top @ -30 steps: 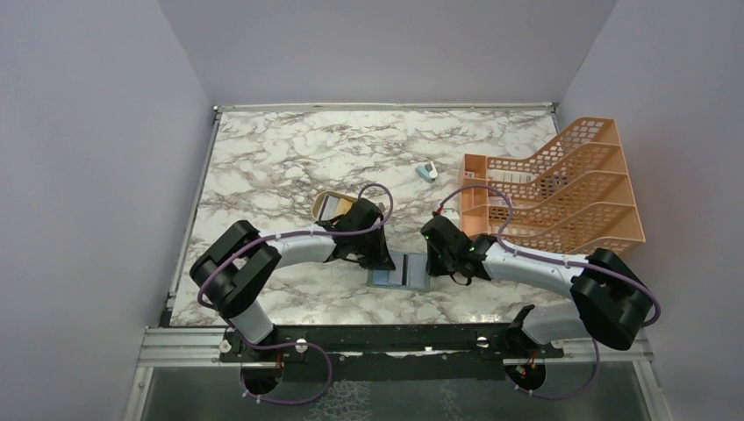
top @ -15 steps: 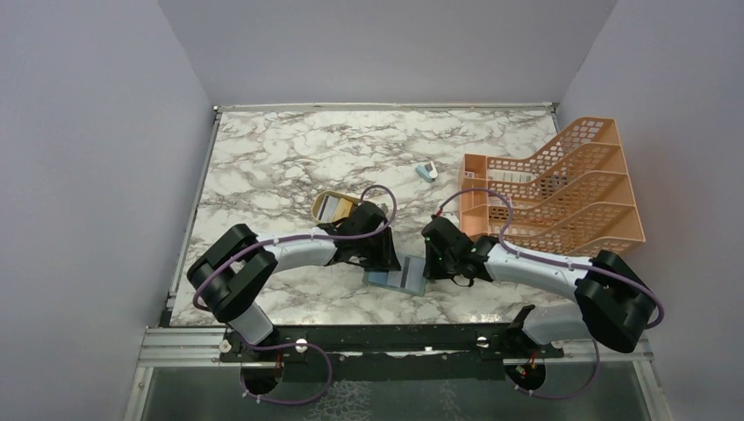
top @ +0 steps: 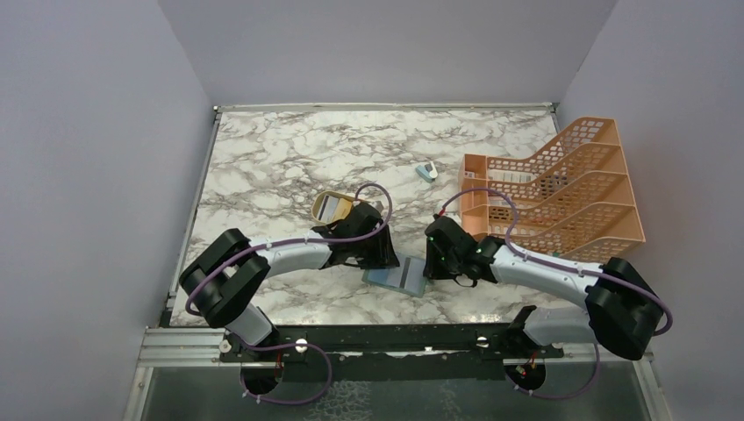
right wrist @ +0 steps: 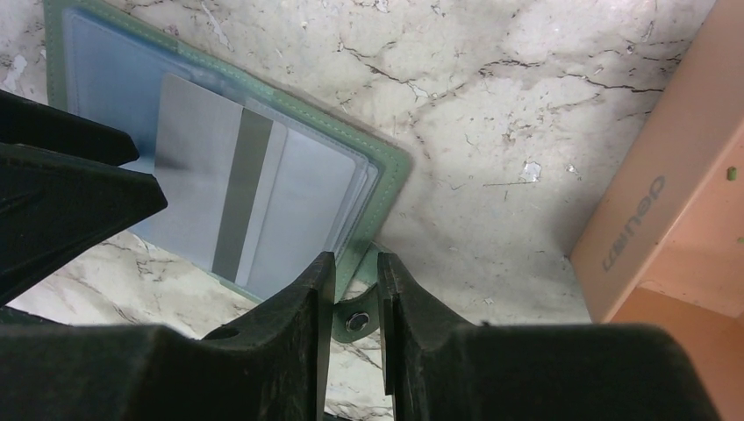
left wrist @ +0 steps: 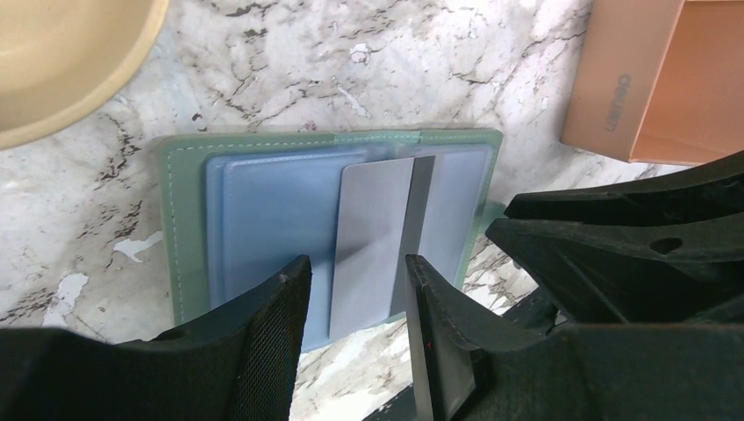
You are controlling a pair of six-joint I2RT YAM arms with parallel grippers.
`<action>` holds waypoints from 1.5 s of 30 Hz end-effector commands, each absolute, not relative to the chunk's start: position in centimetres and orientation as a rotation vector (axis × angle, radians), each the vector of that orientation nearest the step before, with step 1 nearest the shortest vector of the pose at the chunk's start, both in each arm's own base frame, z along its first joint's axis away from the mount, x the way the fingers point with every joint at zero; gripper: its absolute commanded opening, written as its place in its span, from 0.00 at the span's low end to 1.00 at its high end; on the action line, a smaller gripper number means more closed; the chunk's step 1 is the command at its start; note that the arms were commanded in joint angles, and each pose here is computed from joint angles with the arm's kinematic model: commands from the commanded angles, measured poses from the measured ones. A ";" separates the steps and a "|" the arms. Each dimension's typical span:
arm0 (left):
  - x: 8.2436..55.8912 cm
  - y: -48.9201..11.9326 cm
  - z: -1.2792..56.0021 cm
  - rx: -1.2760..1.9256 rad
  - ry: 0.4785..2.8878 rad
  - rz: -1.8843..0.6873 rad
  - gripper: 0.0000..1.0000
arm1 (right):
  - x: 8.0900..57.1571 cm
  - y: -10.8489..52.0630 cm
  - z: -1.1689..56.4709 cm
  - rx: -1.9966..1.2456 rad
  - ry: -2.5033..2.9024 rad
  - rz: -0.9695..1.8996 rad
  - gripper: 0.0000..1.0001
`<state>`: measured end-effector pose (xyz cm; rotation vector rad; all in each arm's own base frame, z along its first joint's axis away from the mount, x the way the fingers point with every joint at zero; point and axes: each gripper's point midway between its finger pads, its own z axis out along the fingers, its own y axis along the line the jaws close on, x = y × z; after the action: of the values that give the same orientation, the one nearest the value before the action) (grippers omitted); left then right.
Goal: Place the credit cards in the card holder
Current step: Insert the credit card into the card holder.
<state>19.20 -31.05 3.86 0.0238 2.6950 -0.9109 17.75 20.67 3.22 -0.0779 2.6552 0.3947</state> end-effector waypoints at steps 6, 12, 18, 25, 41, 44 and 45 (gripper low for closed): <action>19.2 -32.4 4.1 0.056 2.650 -1.014 0.39 | 17.2 21.3 1.9 -0.061 2.679 0.432 0.23; 18.9 -33.2 4.5 0.067 2.640 -1.055 0.23 | 17.1 22.0 1.5 -0.073 2.695 0.472 0.22; 18.4 -34.2 4.9 0.073 2.640 -1.110 0.05 | 17.3 22.4 1.5 -0.074 2.683 0.492 0.22; 17.8 -34.5 4.3 0.053 2.669 -1.104 0.03 | 17.9 22.7 1.5 -0.076 2.661 0.489 0.22; 19.2 -32.5 6.9 0.025 2.583 -0.954 0.36 | 19.4 22.0 4.0 -0.100 2.595 0.407 0.31; 20.1 -31.8 8.0 0.055 2.549 -0.881 0.42 | 19.4 22.2 5.2 -0.099 2.574 0.440 0.34; 20.4 -31.6 8.3 0.070 2.543 -0.851 0.44 | 19.4 22.3 5.4 -0.099 2.569 0.450 0.34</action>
<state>18.67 -32.39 6.10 0.0268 2.6184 -0.9656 18.49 21.74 2.89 -0.0950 2.6406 0.4235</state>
